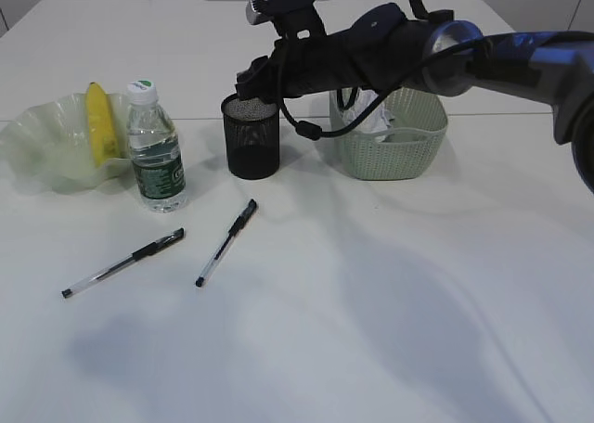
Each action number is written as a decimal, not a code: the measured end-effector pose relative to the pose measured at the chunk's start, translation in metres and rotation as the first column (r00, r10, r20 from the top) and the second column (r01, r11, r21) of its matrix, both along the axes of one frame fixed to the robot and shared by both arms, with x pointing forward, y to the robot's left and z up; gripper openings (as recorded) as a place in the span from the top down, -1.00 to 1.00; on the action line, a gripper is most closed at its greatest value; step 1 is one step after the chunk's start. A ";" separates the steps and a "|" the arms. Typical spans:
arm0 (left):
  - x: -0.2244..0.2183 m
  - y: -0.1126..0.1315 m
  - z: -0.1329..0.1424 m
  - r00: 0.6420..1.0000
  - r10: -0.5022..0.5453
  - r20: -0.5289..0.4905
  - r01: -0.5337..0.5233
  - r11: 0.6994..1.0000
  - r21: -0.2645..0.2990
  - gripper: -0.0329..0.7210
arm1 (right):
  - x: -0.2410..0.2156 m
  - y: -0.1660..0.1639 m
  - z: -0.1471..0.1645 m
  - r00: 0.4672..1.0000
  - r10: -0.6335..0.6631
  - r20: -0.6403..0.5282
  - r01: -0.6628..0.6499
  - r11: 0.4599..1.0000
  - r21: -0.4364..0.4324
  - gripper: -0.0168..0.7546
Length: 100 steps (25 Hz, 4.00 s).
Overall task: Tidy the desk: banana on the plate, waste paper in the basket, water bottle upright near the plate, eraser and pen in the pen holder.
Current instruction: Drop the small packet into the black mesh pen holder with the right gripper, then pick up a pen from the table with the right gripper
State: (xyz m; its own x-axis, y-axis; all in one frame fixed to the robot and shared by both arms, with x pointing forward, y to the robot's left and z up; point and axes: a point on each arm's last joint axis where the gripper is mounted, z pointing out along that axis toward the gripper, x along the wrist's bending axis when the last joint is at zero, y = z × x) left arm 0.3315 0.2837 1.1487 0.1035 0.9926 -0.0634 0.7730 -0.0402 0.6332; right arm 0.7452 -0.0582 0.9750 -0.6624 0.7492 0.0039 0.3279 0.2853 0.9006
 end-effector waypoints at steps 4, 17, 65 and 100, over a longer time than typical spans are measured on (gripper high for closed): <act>0.000 0.000 0.000 1.000 0.000 0.000 0.000 1.000 0.000 -0.30 | 0.000 0.000 0.000 1.000 0.002 0.003 -0.002 1.000 -0.003 0.38; 0.000 0.000 0.000 1.000 0.000 0.000 0.000 1.000 0.000 -0.29 | 0.000 0.000 0.000 1.000 0.006 0.009 -0.006 1.000 -0.010 0.23; 0.000 -0.001 0.000 1.000 -0.002 0.001 0.002 1.000 -0.006 -0.29 | -0.056 -0.036 0.075 0.879 -0.178 -0.443 0.101 0.976 -0.191 -0.07; 0.002 -0.001 0.002 1.000 -0.002 0.027 0.003 1.000 -0.011 -0.29 | -0.106 0.059 0.019 0.404 -0.500 -0.766 0.515 0.816 -0.261 0.01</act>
